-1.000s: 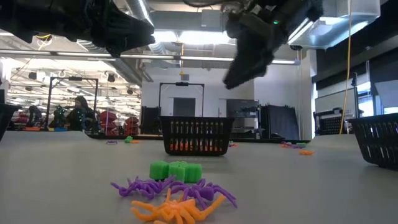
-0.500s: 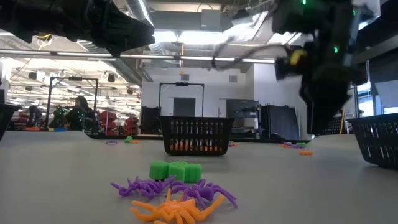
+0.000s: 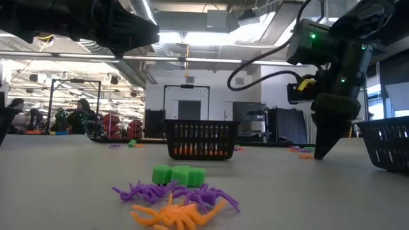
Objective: Sort Halloween decoration
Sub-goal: Put the orange spider toy into the top black bin
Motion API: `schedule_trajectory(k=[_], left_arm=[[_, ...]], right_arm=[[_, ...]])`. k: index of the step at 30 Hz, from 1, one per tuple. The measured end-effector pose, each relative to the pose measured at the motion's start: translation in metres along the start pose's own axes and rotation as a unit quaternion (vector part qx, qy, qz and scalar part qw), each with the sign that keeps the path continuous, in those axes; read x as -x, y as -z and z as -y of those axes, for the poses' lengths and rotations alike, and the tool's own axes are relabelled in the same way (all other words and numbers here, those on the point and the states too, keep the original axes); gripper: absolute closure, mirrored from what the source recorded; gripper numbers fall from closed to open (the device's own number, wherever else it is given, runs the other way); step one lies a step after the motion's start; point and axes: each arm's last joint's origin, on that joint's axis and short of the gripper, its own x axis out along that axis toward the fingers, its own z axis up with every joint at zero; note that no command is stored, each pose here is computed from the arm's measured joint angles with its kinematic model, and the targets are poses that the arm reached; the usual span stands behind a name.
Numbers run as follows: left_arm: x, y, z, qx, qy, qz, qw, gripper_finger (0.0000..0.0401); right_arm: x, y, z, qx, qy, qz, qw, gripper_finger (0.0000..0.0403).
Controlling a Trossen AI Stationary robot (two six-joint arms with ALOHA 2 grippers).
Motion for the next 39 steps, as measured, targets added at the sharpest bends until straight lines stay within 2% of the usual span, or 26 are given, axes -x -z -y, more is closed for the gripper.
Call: schedule_trajectory(k=[6, 16, 22, 30, 35, 39], left_arm=[[0.0, 0.0, 0.0, 0.0, 0.0, 0.0, 1.0, 0.0239], [0.0, 0.0, 0.0, 0.0, 0.0, 0.0, 1.0, 0.0239], [0.0, 0.0, 0.0, 0.001, 0.0, 0.0, 1.0, 0.0239], [0.0, 0.0, 0.0, 0.001, 0.001, 0.0, 1.0, 0.0239], [0.0, 0.0, 0.0, 0.001, 0.001, 0.0, 1.0, 0.0239], [0.0, 0.0, 0.0, 0.001, 0.0, 0.0, 1.0, 0.0239]], right_arm=[[-0.001, -0.004, -0.001, 0.024, -0.015, 0.022, 0.999, 0.0264], [0.001, -0.009, -0.004, 0.038, -0.026, 0.028, 0.999, 0.0394], [0.009, -0.018, -0.007, 0.053, -0.017, 0.016, 0.998, 0.0394], [0.029, -0.04, -0.016, 0.065, -0.017, 0.044, 0.997, 0.0401], [0.043, -0.063, -0.026, 0.09, -0.038, 0.118, 0.988, 0.0402], [0.051, -0.081, -0.037, 0.119, -0.1, 0.21, 0.965, 0.0402]])
